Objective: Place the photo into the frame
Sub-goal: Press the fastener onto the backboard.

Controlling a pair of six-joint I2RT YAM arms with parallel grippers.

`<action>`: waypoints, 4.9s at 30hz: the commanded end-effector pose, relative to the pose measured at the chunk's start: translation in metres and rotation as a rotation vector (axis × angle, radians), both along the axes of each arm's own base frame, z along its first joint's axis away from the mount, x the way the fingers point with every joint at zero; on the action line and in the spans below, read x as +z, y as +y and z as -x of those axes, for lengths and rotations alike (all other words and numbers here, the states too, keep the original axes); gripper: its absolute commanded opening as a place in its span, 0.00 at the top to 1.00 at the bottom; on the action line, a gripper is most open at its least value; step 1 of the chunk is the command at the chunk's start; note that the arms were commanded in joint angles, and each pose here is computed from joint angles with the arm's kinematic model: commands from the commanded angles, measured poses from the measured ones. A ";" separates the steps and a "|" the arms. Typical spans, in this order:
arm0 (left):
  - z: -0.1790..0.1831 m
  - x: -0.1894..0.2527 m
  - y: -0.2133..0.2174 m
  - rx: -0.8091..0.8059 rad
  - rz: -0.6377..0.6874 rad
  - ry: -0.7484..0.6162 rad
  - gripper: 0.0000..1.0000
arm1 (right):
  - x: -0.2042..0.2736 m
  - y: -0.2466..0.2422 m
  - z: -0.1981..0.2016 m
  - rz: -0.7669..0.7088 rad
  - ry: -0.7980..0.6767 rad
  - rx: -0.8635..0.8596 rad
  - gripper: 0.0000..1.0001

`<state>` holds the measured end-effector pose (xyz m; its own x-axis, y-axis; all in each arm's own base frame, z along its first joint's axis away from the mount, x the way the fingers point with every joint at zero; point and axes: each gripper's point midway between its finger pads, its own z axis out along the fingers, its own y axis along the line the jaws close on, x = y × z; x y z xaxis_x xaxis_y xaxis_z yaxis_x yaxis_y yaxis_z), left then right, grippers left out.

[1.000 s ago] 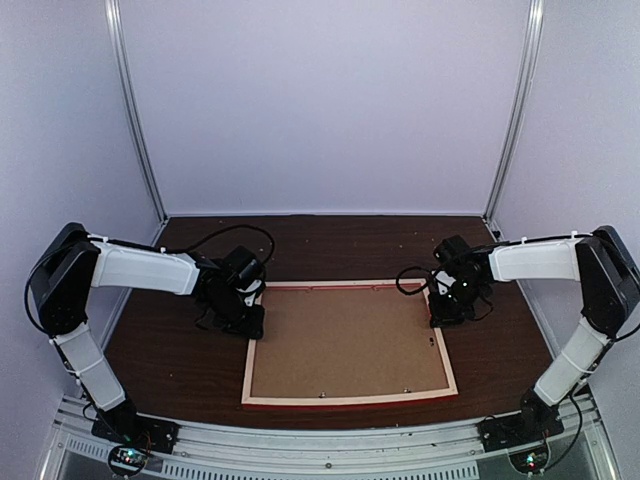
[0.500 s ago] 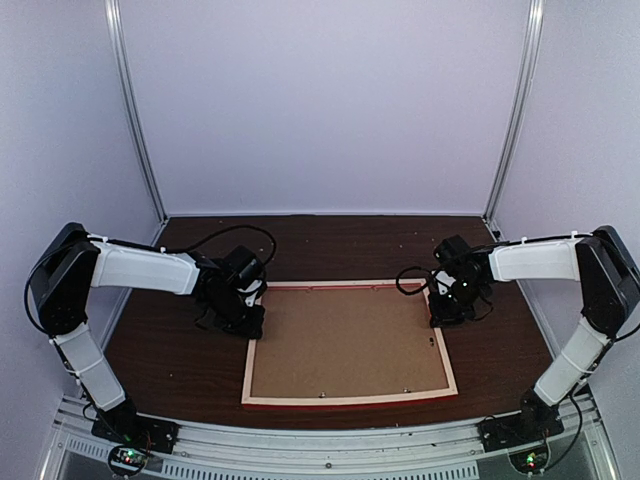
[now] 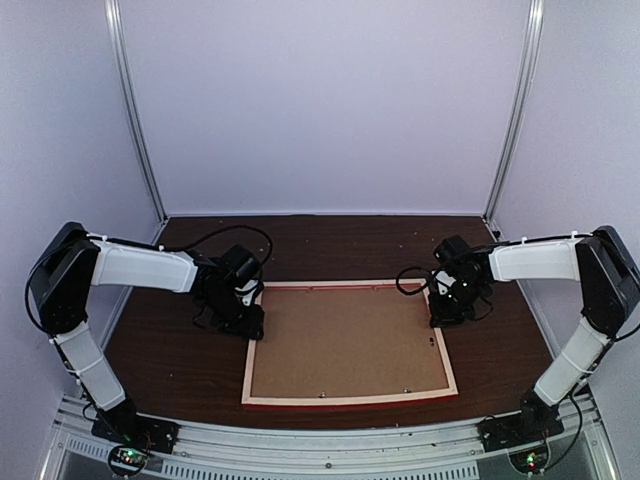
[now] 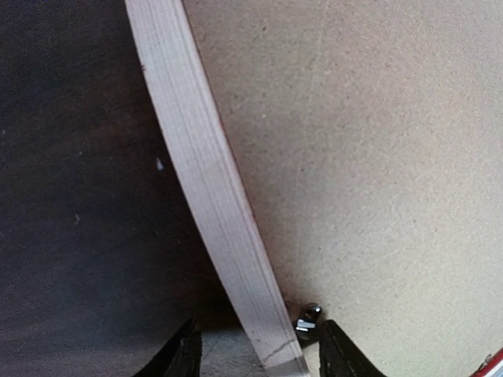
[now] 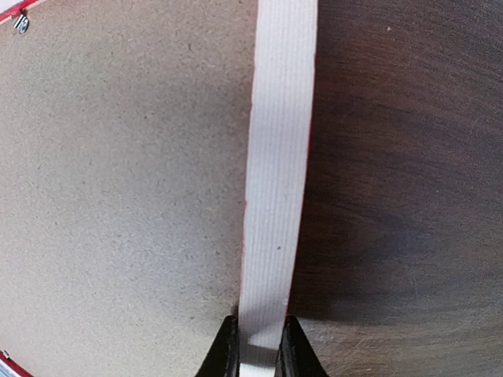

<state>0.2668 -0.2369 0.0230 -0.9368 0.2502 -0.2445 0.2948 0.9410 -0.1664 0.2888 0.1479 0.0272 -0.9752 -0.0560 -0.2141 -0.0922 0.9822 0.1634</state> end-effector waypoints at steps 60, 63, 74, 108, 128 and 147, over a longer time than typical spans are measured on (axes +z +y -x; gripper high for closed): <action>-0.001 -0.005 0.023 0.157 0.016 0.037 0.89 | 0.014 0.022 0.057 -0.147 0.039 -0.006 0.50; 0.000 -0.005 0.023 0.158 0.012 0.035 0.89 | 0.011 0.025 0.065 -0.133 0.042 0.001 0.46; 0.003 -0.005 0.025 0.157 0.008 0.034 0.88 | -0.001 0.032 0.078 -0.032 0.052 0.040 0.48; 0.005 -0.005 0.026 0.153 0.001 0.035 0.88 | -0.007 0.028 0.100 0.028 0.159 0.256 0.70; 0.005 -0.004 0.027 0.154 -0.005 0.035 0.87 | -0.016 0.036 0.109 -0.076 0.283 0.255 0.72; 0.008 -0.002 0.030 0.183 0.002 0.027 0.87 | -0.013 0.036 0.075 -0.084 0.255 0.193 0.83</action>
